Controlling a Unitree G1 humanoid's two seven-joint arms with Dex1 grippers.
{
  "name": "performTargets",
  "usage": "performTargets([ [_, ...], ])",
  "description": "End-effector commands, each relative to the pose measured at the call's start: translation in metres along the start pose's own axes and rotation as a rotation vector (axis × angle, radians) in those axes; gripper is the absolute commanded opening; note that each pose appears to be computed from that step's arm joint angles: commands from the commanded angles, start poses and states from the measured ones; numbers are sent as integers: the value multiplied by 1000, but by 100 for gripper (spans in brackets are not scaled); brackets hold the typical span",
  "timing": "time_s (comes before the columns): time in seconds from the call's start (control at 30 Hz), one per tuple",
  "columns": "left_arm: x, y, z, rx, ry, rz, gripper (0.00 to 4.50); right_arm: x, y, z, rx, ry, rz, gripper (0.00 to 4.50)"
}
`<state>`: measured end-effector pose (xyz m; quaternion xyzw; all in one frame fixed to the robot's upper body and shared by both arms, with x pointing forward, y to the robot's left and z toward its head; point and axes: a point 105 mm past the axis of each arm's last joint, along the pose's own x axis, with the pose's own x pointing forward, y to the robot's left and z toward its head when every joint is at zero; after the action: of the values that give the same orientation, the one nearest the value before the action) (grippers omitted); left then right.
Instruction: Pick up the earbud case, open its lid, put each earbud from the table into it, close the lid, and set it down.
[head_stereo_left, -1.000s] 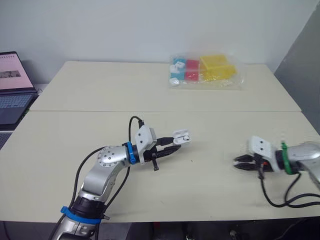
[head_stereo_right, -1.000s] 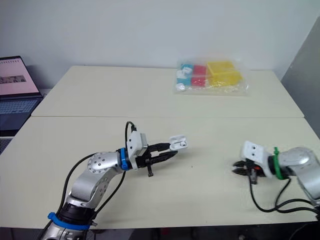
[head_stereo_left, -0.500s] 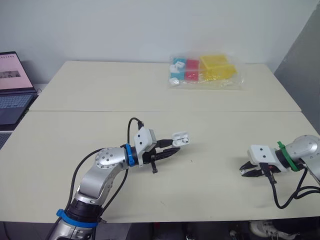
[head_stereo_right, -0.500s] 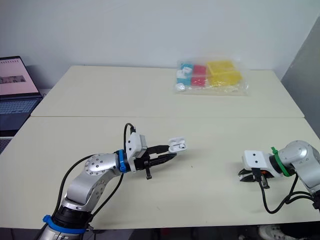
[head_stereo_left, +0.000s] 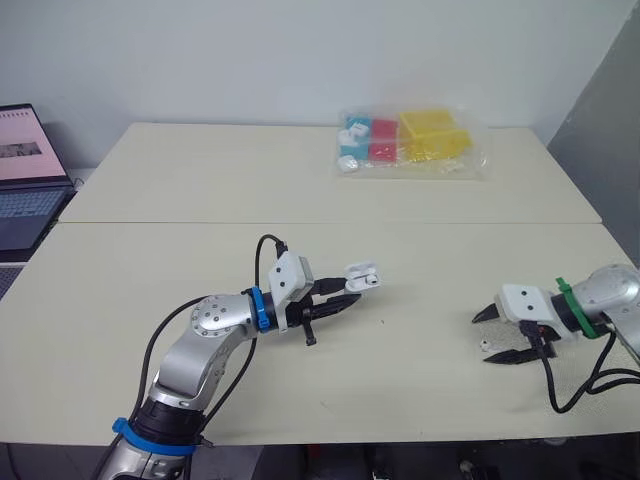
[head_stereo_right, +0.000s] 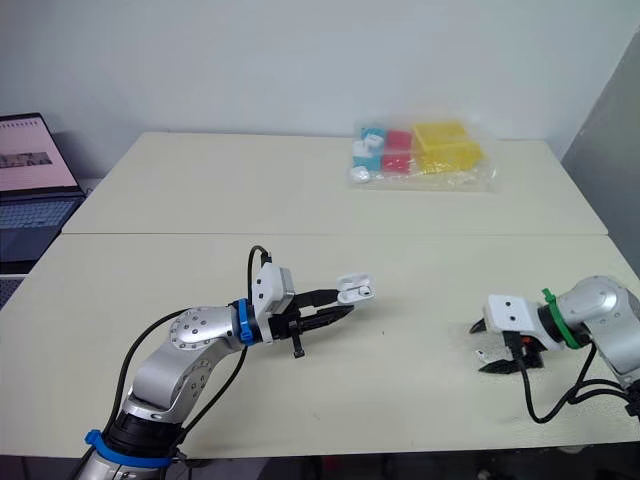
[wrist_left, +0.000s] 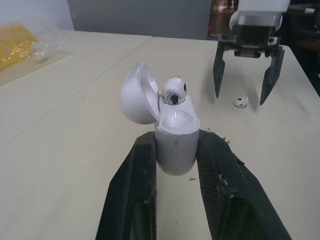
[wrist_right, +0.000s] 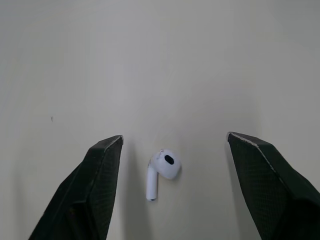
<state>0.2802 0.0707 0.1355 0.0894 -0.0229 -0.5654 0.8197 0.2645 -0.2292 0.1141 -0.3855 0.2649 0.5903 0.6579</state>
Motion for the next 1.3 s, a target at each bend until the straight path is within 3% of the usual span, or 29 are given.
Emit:
performTargets([
  [0.03, -2, -4, 12, 33, -40, -4, 78, -24, -1, 14, 15, -29, -87, 349],
  [0.1, -3, -6, 10, 29, -39, -1, 78, -31, 1, 22, 58, -35, -138, 349],
  [0.2, -4, -8, 7, 22, -38, 1, 78, -29, 2, 18, 167, 98, -239, 349],
  [0.43, -1, -10, 4, 4, -49, 2, 78, -9, 11, 16, 471, 161, -259, 349],
  [0.63, 4, -11, 3, -6, -59, 1, 78, 2, 20, 12, 471, 229, -200, 349],
  [1.3, 10, -15, 1, -19, -81, 20, 78, 18, 4, 4, 339, 324, -180, 349],
])
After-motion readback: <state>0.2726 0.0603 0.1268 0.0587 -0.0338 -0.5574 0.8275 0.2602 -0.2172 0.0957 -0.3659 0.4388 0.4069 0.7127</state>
